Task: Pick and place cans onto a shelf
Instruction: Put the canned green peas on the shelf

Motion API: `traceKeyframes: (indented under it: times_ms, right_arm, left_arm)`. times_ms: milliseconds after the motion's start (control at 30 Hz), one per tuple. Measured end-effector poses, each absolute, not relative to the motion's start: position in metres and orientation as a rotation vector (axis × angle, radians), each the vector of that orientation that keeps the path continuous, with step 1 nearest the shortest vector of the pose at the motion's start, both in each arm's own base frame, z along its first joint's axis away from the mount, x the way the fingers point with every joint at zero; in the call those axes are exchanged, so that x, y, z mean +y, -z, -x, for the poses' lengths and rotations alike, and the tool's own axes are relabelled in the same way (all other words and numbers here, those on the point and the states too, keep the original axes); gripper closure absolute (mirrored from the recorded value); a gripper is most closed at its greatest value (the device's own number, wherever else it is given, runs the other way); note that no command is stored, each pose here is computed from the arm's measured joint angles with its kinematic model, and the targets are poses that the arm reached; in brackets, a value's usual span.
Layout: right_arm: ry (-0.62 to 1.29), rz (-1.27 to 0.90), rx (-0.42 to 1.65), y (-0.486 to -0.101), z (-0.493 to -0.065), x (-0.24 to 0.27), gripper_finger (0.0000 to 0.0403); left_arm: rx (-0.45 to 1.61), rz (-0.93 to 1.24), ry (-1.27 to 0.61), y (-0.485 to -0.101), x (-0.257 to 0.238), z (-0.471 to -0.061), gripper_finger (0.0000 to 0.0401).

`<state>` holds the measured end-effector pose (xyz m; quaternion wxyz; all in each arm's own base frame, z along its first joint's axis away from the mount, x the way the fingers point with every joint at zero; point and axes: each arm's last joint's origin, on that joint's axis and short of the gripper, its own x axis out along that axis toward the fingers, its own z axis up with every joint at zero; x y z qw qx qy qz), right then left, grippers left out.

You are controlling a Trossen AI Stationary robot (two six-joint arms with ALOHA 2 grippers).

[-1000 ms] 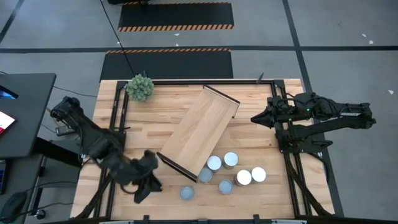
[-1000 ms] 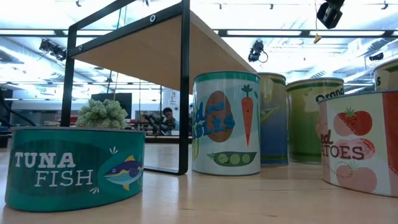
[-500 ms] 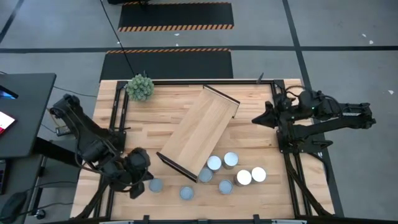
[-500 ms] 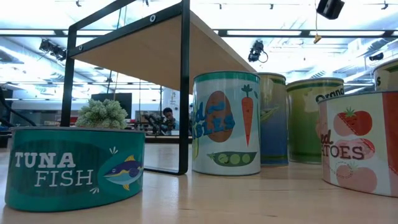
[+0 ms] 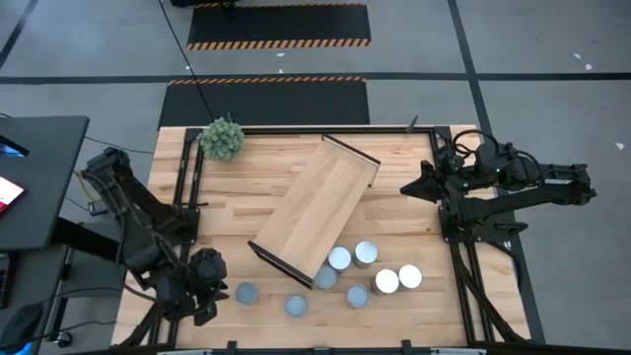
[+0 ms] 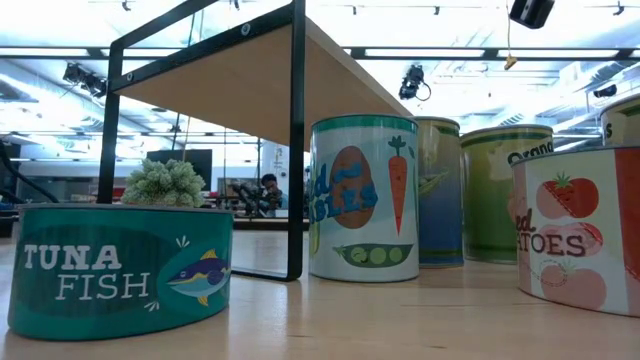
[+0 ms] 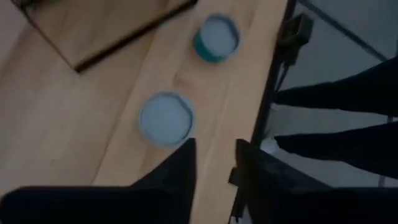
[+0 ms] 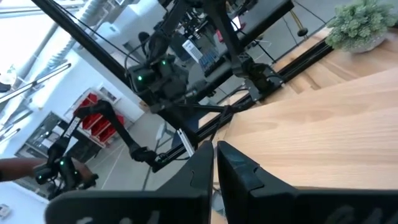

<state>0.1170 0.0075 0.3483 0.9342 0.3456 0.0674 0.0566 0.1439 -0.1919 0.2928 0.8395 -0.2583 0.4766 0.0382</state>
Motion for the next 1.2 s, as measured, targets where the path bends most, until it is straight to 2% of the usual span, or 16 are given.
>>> traceKeyframes:
  times_ms: [233, 400, 667, 900, 1200]
  right_arm:
    - [-0.090, -0.676, 0.127, -0.348, -0.117, 0.007, 0.0374]
    - [-0.074, -0.663, 0.120, -0.348, -0.117, 0.006, 0.0374]
    - [-0.073, -0.661, 0.122, -0.348, -0.117, 0.006, 0.0375]
    - [-0.073, -0.662, 0.122, -0.348, -0.117, 0.006, 0.0375]
    - [-0.072, -0.663, 0.123, -0.348, -0.117, 0.006, 0.0376]
  left_arm:
    - [1.077, 0.564, -0.144, -0.265, -0.184, -0.147, 0.0150]
    - [1.149, 0.538, -0.151, -0.257, -0.182, -0.154, 0.0102]
    - [1.240, 0.584, -0.027, -0.234, -0.218, -0.163, 0.0109]
    - [1.310, 0.580, -0.161, -0.203, -0.231, -0.168, 0.0100]
    - [1.363, 0.536, -0.215, -0.182, -0.241, -0.165, 0.0086]
